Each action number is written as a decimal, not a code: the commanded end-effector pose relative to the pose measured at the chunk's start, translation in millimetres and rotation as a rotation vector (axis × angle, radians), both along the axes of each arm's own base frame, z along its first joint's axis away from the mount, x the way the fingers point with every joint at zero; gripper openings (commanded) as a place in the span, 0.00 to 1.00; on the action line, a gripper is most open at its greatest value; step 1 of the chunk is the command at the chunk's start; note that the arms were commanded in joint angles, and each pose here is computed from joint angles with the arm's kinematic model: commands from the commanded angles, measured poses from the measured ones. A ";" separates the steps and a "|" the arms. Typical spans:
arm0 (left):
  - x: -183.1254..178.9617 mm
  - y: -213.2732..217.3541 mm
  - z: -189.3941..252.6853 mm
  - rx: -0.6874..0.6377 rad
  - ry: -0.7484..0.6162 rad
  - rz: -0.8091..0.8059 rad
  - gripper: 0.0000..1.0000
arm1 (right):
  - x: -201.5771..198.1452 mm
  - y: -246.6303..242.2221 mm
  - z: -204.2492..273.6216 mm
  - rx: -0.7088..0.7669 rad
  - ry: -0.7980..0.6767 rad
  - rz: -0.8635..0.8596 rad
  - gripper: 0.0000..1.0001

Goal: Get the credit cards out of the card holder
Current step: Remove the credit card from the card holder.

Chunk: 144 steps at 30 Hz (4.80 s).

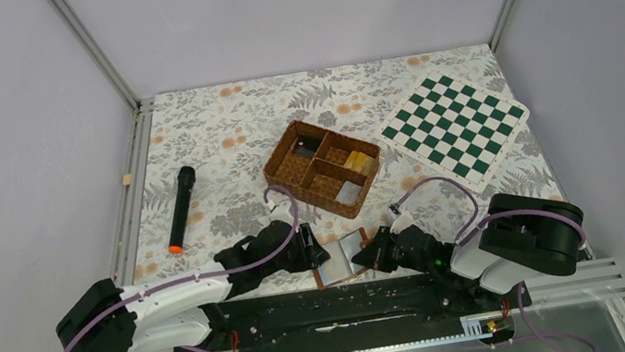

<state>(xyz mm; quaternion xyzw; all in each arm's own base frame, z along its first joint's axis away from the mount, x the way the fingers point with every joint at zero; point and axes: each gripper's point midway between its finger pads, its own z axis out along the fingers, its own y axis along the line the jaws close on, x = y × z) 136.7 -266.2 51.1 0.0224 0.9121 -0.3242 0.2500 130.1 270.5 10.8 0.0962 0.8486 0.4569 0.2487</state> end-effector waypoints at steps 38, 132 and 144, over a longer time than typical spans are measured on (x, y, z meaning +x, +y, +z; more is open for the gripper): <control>1.4 -30.7 20.2 -0.140 -0.037 -0.071 0.39 | -3.9 -5.5 -12.0 -0.050 0.020 0.010 0.00; 1.0 -41.6 35.2 -0.291 -0.036 0.005 0.00 | -12.2 31.7 49.5 -0.019 -0.093 0.196 0.70; 3.0 -36.1 33.8 -0.274 -0.048 0.023 0.00 | -4.5 10.3 31.5 -0.133 -0.097 0.129 0.42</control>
